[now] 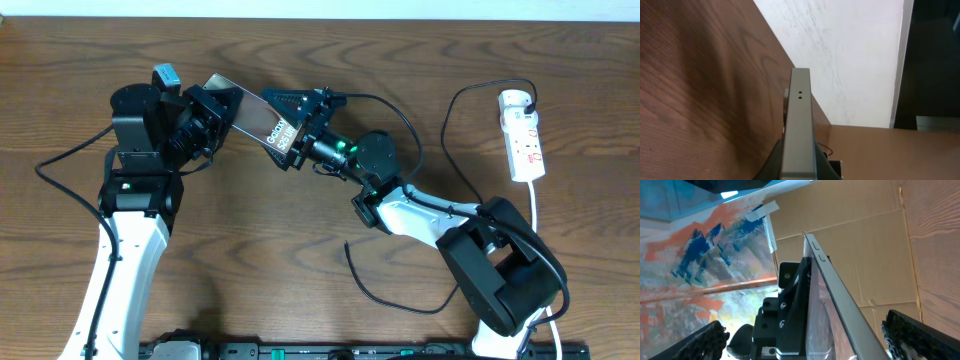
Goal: Plug charger to phone and switch on socket
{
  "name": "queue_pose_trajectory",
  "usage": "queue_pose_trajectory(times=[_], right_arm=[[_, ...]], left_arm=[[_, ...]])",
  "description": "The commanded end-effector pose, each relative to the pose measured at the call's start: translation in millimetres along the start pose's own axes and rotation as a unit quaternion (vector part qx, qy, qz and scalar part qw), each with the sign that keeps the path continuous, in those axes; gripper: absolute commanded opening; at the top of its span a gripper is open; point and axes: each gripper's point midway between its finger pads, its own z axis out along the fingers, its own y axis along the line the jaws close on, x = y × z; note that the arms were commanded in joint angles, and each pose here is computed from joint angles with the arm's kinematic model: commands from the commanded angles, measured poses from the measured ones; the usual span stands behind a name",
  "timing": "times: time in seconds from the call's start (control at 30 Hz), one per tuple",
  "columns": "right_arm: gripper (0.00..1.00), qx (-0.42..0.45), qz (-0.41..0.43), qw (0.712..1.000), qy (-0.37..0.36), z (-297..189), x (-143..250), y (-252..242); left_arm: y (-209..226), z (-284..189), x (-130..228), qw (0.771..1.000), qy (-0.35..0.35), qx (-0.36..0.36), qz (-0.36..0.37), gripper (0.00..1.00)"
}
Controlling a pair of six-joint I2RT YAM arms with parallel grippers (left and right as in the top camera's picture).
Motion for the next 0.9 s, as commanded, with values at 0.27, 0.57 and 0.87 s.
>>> queue_pose_trajectory(times=[0.27,0.57,0.87], right_arm=[[0.99,-0.004,-0.024,0.999,0.027,-4,-1,17],[0.99,0.015,-0.246,0.967,0.065,-20,-14,14],[0.99,0.163,-0.279,0.943,0.075,-36,-34,-51]], left_arm=[[15,-35,-61,0.998,-0.053,0.012,-0.024,0.07],[19,-89,-89,0.996,-0.019,0.076,-0.046,0.07],[11,-97,-79,0.994,0.021,0.107,-0.022,0.07]])
